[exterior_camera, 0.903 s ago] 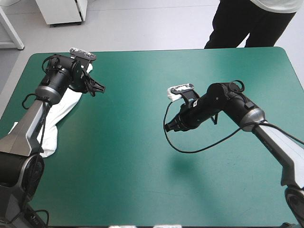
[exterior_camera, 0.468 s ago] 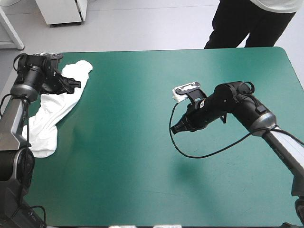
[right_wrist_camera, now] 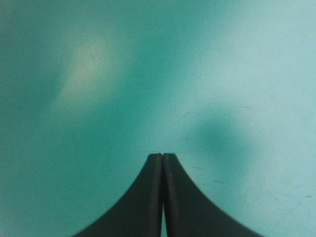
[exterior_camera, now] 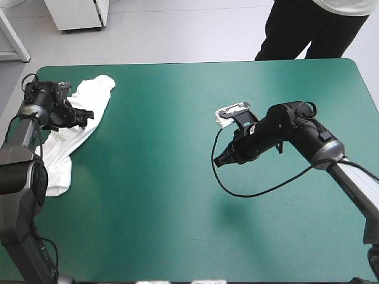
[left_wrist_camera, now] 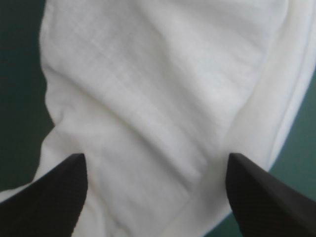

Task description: Fold the cloth

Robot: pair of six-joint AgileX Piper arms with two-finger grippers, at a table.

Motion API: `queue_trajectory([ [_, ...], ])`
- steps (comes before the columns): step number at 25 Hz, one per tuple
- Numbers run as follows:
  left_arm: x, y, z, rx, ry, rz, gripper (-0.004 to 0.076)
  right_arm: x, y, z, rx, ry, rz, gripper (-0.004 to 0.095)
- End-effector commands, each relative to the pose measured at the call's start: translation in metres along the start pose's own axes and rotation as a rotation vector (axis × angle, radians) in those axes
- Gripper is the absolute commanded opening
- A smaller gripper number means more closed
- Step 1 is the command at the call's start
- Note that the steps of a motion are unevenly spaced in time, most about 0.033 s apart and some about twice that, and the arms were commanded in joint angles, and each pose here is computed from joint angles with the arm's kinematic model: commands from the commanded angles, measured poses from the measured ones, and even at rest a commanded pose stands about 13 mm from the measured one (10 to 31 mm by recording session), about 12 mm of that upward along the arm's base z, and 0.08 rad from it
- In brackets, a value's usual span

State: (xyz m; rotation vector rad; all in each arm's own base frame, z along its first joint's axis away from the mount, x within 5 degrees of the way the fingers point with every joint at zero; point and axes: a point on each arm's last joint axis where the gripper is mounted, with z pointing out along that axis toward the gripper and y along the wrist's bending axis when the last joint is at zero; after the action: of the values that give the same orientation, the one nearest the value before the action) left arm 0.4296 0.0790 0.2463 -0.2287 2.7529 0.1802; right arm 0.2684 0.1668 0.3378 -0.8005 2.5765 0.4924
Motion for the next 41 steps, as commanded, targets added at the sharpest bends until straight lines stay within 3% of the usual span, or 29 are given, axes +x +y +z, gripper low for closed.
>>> queue_trajectory([
  [1,-0.019,0.001,-0.015,0.017,-0.106,-0.026,0.0564,-0.005,0.007,-0.023,-0.007,-0.085,-0.015,-0.0017],
  [6,-0.029,-0.001,-0.002,0.026,-0.107,-0.034,0.0554,-0.005,0.007,-0.022,-0.006,-0.083,-0.015,-0.0018],
  [10,-0.027,-0.004,0.016,0.038,-0.07,-0.024,0.0459,-0.005,0.007,-0.023,-0.006,-0.085,-0.015,-0.0017],
  [13,-0.022,-0.009,0.032,0.082,-0.003,0.018,0.0326,-0.007,0.007,-0.025,-0.001,-0.093,-0.021,-0.0017],
  [17,-0.017,-0.019,0.045,0.136,0.045,0.056,-0.0009,-0.015,0.007,-0.037,0.035,-0.138,-0.012,-0.0017],
  [20,-0.016,-0.028,0.044,0.16,0.043,0.099,-0.001,-0.021,0.002,-0.049,0.084,-0.172,0.007,-0.0017],
  [24,-0.013,-0.061,0.04,0.197,0.058,0.19,-0.001,-0.021,-0.016,-0.059,0.065,-0.188,0.129,-0.0017],
  [28,0.004,-0.153,0.024,0.293,0.049,0.411,-0.001,-0.012,-0.057,-0.083,0.09,-0.247,0.291,-0.0017],
  [29,0.015,-0.188,0.016,0.319,0.04,0.497,-0.001,-0.007,-0.069,-0.094,0.125,-0.274,0.327,-0.0018],
  [34,0.072,-0.293,-0.018,0.374,0.037,0.79,-0.001,0.018,-0.101,-0.137,0.264,-0.367,0.439,-0.0017],
  [38,0.123,-0.347,-0.049,0.422,0.054,0.968,-0.001,0.029,-0.114,-0.15,0.333,-0.385,0.483,-0.0017],
  [41,0.145,-0.366,-0.075,0.456,0.019,1.036,-0.001,0.032,-0.119,-0.152,0.376,-0.376,0.492,-0.0017],
])
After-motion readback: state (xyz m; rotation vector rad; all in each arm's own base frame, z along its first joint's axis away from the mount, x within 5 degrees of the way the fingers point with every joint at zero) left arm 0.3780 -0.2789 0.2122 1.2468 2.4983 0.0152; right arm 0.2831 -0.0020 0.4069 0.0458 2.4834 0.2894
